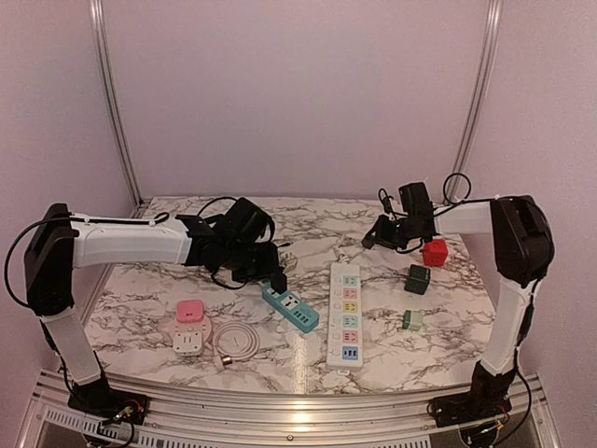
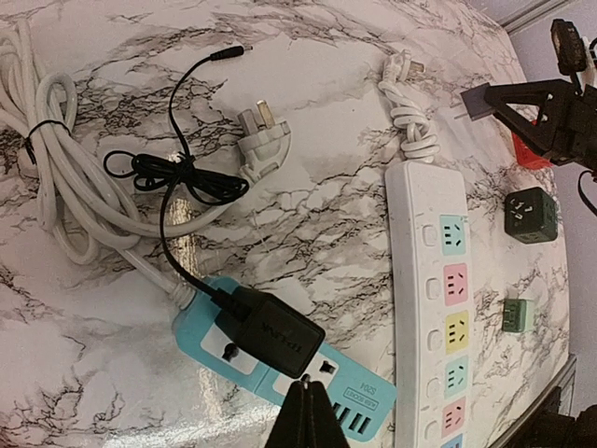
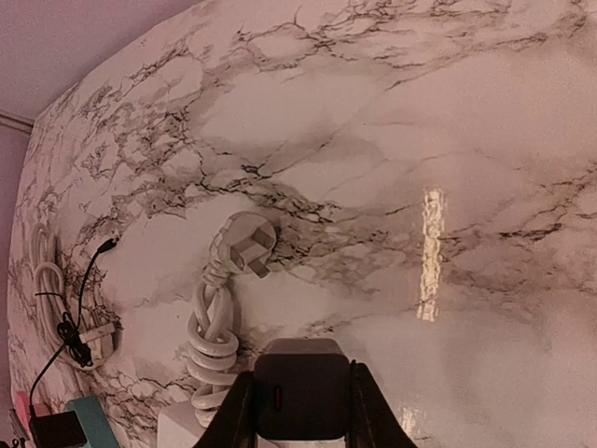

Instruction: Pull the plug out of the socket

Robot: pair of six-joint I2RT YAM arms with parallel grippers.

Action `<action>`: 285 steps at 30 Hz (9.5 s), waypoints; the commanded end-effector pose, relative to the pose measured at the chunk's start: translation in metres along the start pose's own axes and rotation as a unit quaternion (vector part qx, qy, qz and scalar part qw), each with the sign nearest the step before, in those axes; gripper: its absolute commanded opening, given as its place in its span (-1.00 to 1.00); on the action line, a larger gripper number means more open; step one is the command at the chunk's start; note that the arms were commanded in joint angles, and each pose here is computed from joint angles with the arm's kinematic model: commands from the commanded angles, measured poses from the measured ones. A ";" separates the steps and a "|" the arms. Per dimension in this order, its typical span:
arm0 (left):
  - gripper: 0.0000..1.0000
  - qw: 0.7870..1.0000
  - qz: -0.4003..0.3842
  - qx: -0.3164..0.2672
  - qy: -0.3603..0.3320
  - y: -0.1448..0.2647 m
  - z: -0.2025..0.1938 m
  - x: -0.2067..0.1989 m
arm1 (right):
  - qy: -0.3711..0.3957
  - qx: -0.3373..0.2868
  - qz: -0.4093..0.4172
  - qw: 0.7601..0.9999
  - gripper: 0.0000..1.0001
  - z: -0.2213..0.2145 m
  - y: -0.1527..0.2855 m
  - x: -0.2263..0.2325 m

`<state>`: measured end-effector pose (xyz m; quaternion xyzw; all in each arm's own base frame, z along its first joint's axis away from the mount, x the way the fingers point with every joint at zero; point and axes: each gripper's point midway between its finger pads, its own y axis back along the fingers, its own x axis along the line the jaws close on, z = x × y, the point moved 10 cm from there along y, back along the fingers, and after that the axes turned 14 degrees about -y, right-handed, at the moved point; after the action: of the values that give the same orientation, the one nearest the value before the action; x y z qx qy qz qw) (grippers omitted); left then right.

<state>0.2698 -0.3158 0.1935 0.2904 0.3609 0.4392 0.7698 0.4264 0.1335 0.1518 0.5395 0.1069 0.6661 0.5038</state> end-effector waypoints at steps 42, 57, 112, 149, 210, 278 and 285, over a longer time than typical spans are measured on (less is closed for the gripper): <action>-1.00 1.000 0.023 0.002 0.003 0.023 -0.016 0.020 | 0.026 -0.020 -0.043 0.999 0.01 -0.012 0.020 -0.001; -1.00 0.999 0.034 0.002 0.032 0.024 -0.033 0.055 | 0.260 -0.026 -0.033 0.965 0.10 -0.100 0.027 0.133; -1.00 0.996 -0.052 0.001 0.072 -0.013 -0.039 0.055 | 0.363 0.042 -0.021 0.931 -0.84 -0.206 -0.034 0.207; -1.00 0.992 -0.104 0.008 0.076 -0.051 -0.050 0.031 | 0.216 0.003 -0.054 0.975 -1.00 -0.207 -0.040 0.216; -1.00 0.998 -0.049 0.015 0.024 -0.015 -0.024 0.023 | 0.201 -0.074 0.113 0.970 -0.88 -0.066 0.047 0.235; -1.00 0.960 0.234 -0.056 0.140 0.116 -0.094 0.154 | 0.011 0.049 0.109 0.993 -0.48 -0.029 -0.137 0.093; -1.00 0.947 0.262 -0.047 0.179 0.115 -0.121 0.175 | 0.016 0.051 0.100 0.994 -0.15 -0.029 -0.136 0.092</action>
<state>0.1912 -0.1093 0.1690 0.2528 0.3739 0.6643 0.5957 0.4870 0.2810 0.1131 0.5654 0.0797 0.7191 0.3961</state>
